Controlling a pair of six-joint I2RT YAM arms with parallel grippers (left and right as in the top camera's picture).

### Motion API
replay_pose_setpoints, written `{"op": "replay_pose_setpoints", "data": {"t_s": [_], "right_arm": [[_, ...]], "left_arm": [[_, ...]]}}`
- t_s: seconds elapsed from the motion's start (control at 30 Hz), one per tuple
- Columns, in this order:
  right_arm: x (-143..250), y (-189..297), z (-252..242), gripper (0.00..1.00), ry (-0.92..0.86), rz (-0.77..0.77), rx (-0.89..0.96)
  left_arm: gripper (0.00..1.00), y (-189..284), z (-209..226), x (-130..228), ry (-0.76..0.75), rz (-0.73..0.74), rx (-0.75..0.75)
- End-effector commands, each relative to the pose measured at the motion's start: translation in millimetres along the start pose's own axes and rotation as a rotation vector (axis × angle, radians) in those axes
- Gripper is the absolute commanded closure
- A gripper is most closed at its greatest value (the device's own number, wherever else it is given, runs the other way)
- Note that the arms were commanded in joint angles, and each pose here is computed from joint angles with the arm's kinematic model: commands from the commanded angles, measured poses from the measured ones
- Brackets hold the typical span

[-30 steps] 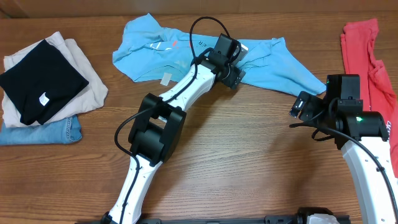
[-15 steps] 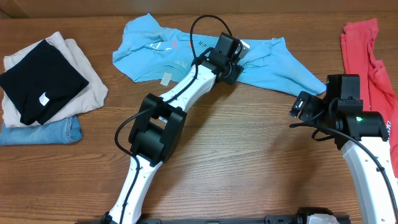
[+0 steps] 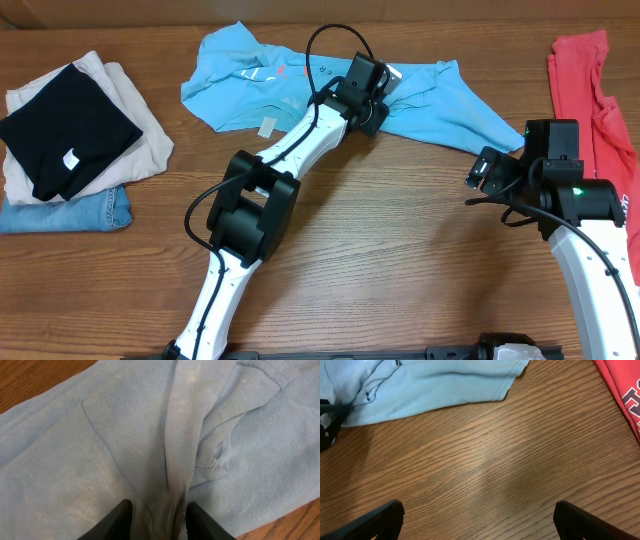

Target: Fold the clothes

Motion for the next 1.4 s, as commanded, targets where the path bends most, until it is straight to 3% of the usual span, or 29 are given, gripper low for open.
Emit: {"op": "replay_pose_setpoints", "data": {"t_s": [0.0,0.03,0.27,0.43,0.63,0.77,0.9,1.13,1.37], "right_arm": [[-7.4,6.8,0.2,0.0,-0.009,-0.032,-0.005],[-7.4,6.8,0.2,0.0,-0.009,-0.032,-0.005],[-7.4,6.8,0.2,0.0,-0.009,-0.032,-0.005],[-7.4,6.8,0.1,0.0,-0.009,-0.032,-0.005],[-7.4,6.8,0.1,0.0,-0.009,-0.032,-0.005],[-7.4,6.8,0.1,0.0,-0.009,-0.032,-0.005],[-8.0,6.7,0.2,0.0,-0.01,-0.034,-0.005],[-9.0,3.6,0.6,0.0,-0.009,-0.031,-0.005],[-1.6,-13.4,2.9,0.0,-0.003,0.041,-0.007]], "left_arm": [[0.6,-2.4,-5.7,-0.6,-0.01,-0.002,0.02],[0.56,-3.1,-5.8,1.1,-0.01,0.001,0.02],[0.59,-13.2,-6.5,11.6,-0.012,0.024,0.021],[0.67,-13.8,-6.7,10.1,-0.013,0.018,0.021],[0.94,-13.4,-5.7,13.5,-0.012,0.033,0.016],[0.96,-2.4,-4.8,13.7,-0.011,0.055,0.005],[0.96,41.5,-7.4,-1.9,-0.008,0.062,-0.002],[0.96,165.4,13.9,-22.2,0.088,0.068,-0.143],[0.96,259.7,26.0,-4.6,0.157,0.124,-0.18]]}}
Point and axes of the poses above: each gripper's point midway between its finger pads, its own y axis back along the fingers, its own z axis along the line the jaws close on, x = y × z, the point moved 1 cm from there along y, back along the fingers, and after that the axes turned 15 degrees about y, right-handed, at the moved point
